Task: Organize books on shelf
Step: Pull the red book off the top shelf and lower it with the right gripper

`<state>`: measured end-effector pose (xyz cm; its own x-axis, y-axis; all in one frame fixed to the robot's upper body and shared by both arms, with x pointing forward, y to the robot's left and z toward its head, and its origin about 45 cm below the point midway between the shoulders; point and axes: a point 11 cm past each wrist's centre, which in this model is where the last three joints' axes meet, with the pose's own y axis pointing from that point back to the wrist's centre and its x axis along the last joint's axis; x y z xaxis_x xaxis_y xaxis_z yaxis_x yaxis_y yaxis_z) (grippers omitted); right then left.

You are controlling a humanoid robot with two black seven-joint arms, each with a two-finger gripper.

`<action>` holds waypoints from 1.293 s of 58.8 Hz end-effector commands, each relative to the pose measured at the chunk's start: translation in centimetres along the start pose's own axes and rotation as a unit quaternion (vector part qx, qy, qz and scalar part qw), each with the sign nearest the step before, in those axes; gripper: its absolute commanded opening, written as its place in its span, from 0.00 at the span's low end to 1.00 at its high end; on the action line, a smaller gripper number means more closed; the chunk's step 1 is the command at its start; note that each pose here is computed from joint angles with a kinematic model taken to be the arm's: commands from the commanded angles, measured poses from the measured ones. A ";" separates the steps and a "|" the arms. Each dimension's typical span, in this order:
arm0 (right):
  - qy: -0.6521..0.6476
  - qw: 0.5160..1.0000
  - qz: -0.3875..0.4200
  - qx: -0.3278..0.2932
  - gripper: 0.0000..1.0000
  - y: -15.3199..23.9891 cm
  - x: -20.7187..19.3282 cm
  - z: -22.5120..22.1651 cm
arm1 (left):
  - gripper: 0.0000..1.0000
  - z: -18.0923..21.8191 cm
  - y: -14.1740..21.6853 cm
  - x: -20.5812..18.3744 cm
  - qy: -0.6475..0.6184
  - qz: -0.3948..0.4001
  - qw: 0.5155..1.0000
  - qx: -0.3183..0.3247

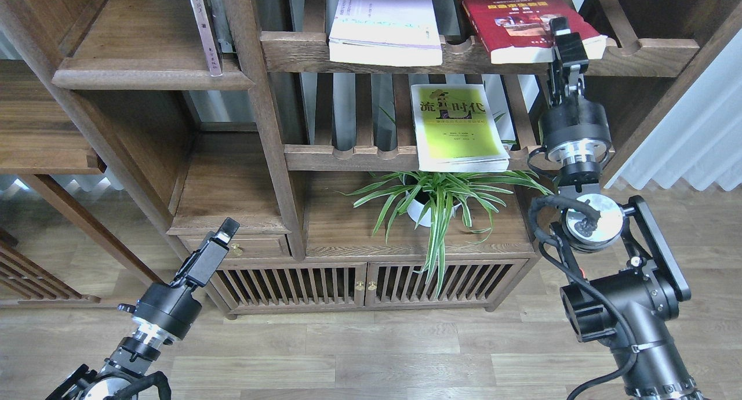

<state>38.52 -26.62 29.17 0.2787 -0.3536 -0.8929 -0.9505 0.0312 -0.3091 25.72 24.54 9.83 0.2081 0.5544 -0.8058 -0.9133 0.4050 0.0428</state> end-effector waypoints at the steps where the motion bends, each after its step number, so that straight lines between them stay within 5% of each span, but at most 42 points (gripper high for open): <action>1: -0.010 1.000 -0.029 -0.002 0.05 0.5 -0.4 0.1 | 1.00 0.0 0.0 0.0 0.000 0.000 1.000 0.000; 41: -0.021 0.996 -0.078 -0.022 0.05 11.0 2.6 -2.0 | 1.00 -1.2 0.4 -0.1 0.020 0.004 1.000 0.007; 76: -0.078 0.992 0.092 -0.040 0.06 24.6 8.3 -0.6 | 1.00 -3.7 -0.3 -1.5 0.052 -0.009 0.999 0.013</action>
<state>19.53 -30.52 16.13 0.1827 -0.2255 -0.9570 -0.9810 0.0231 -0.1927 24.56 21.20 8.99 0.1893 0.4767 -0.8584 -0.9002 0.4334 0.0422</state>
